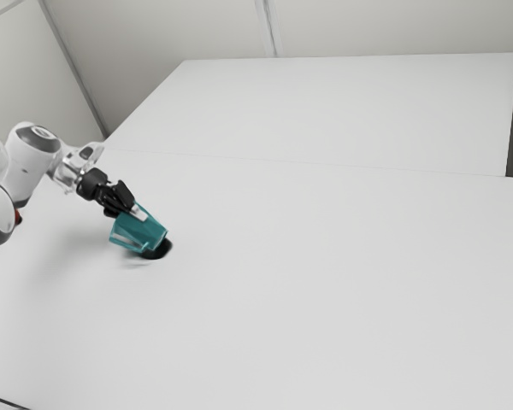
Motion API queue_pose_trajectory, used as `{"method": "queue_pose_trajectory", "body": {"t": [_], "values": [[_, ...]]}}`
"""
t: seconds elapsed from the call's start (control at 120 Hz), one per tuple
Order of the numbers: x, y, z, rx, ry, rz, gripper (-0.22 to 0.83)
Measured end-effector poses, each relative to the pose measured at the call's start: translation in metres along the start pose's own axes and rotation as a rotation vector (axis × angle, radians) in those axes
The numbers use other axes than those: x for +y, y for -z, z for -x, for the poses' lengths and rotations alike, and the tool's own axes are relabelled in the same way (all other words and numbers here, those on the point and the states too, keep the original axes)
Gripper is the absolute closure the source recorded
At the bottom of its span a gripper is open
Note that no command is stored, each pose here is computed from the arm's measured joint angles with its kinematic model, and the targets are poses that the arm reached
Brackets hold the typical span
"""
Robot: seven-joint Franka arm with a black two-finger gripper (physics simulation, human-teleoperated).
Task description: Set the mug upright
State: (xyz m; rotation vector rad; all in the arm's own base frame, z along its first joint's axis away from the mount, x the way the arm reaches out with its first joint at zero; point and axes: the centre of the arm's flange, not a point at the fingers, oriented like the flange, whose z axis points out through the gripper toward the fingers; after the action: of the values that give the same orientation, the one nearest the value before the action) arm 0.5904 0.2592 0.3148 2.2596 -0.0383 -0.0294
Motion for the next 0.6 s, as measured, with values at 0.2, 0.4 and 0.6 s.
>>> {"method": "queue_pose_trajectory", "body": {"t": [0.2, 0.4, 0.6], "values": [[0.045, -0.012, -0.005, -0.033, -0.029, -0.079, 0.77], [0.08, -0.042, -0.002, -0.083, -0.051, -0.213, 0.77], [0.113, -0.066, 0.012, -0.116, -0.077, -0.383, 0.77]]}}
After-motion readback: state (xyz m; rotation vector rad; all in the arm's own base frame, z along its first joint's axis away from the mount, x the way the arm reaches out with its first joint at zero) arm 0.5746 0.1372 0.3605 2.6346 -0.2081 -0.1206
